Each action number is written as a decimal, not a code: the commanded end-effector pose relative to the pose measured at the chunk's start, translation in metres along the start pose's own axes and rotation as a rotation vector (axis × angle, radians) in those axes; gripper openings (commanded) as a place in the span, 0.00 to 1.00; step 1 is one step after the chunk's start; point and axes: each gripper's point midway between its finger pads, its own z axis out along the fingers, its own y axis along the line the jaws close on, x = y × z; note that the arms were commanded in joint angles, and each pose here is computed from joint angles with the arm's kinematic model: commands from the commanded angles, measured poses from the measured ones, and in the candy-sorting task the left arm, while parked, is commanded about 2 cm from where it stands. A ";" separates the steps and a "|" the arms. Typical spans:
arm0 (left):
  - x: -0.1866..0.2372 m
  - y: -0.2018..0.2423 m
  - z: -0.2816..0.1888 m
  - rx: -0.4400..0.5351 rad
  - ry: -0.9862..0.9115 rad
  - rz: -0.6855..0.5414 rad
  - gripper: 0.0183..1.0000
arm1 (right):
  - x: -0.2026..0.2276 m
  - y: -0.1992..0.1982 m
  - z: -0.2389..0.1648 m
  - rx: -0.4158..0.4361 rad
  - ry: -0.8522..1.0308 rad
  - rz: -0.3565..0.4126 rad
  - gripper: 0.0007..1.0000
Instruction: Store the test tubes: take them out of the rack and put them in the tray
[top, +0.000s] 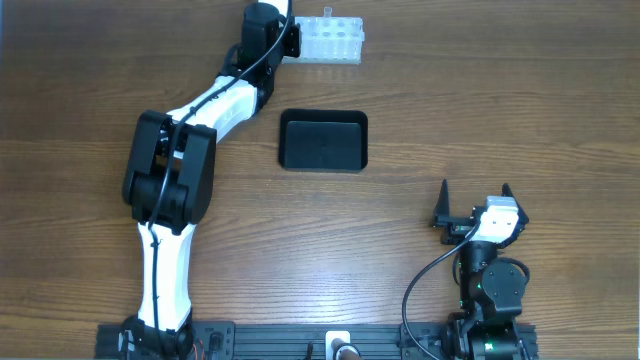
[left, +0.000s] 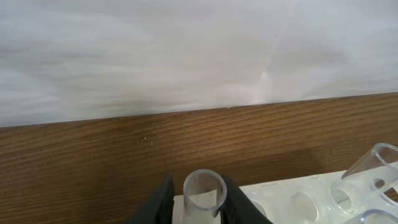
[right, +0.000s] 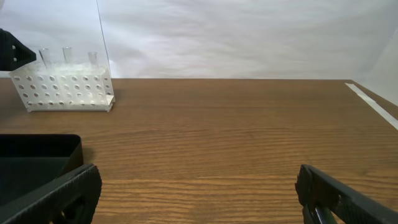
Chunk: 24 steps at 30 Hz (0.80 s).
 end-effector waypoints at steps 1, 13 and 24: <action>-0.003 -0.001 0.005 0.000 -0.018 0.003 0.21 | 0.002 0.000 0.000 0.000 0.000 0.003 0.99; -0.004 -0.001 0.005 0.000 -0.018 0.003 0.14 | 0.002 0.000 0.000 -0.001 0.000 0.003 0.99; -0.012 -0.001 0.003 0.002 -0.045 0.000 0.10 | 0.002 0.000 0.000 -0.001 0.000 0.003 0.99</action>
